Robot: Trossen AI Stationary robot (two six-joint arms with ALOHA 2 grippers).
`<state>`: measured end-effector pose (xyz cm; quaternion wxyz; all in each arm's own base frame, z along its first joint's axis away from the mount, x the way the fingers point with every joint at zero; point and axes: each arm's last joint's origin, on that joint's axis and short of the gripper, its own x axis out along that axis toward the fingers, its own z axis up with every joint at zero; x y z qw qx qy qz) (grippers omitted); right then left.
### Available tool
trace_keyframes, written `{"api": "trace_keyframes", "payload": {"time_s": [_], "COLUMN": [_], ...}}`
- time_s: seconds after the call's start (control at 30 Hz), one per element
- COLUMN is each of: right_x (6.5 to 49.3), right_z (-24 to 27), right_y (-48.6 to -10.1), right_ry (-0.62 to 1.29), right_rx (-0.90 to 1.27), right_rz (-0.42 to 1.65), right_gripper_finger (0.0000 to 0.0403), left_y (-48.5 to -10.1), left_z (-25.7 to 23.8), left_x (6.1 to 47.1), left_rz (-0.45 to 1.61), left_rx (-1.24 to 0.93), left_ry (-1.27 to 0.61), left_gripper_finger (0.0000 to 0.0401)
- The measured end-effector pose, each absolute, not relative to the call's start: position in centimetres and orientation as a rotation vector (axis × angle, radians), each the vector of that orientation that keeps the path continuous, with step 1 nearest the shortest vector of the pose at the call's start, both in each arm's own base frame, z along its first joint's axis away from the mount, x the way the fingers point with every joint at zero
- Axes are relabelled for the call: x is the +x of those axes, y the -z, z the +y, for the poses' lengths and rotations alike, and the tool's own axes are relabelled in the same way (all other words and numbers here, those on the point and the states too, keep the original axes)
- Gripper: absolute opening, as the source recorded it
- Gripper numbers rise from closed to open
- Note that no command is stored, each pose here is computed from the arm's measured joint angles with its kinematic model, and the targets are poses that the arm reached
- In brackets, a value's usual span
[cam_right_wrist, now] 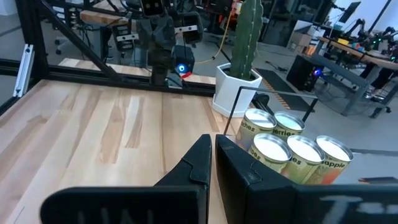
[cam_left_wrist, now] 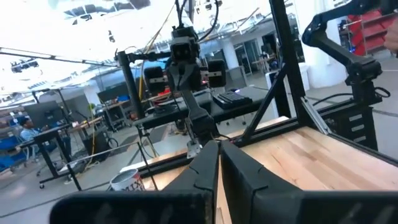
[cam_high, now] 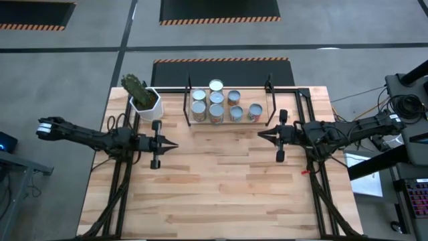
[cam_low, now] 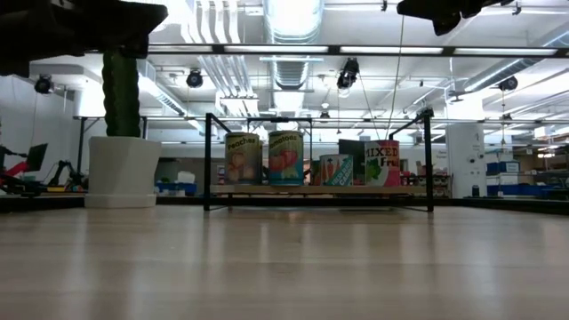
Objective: Pick and place cans onto a shelf
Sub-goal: Put the small canned oranges on the shelf
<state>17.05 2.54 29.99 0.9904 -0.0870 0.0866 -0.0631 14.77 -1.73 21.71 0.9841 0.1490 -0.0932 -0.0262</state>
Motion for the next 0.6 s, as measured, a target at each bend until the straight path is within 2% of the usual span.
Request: {"api": "trace_keyframes", "payload": {"time_s": [0.27, 0.6], "right_x": [17.0, 17.0], "right_z": [2.5, 1.8], "right_y": [-30.0, -29.7], "right_ry": [0.131, 0.238], "right_rx": [-0.175, -0.127], "right_rz": [0.172, 0.209], "right_gripper_finger": [0.0012, 0.0012], "left_y": [-21.5, -21.2], "left_z": [-1.5, -1.4], "left_x": [14.0, 13.2], "left_rz": [-0.151, -0.095], "left_rx": [0.288, 0.268], "left_ry": [0.047, 0.056], "left_gripper_finger": [0.0000, 0.0000]}}
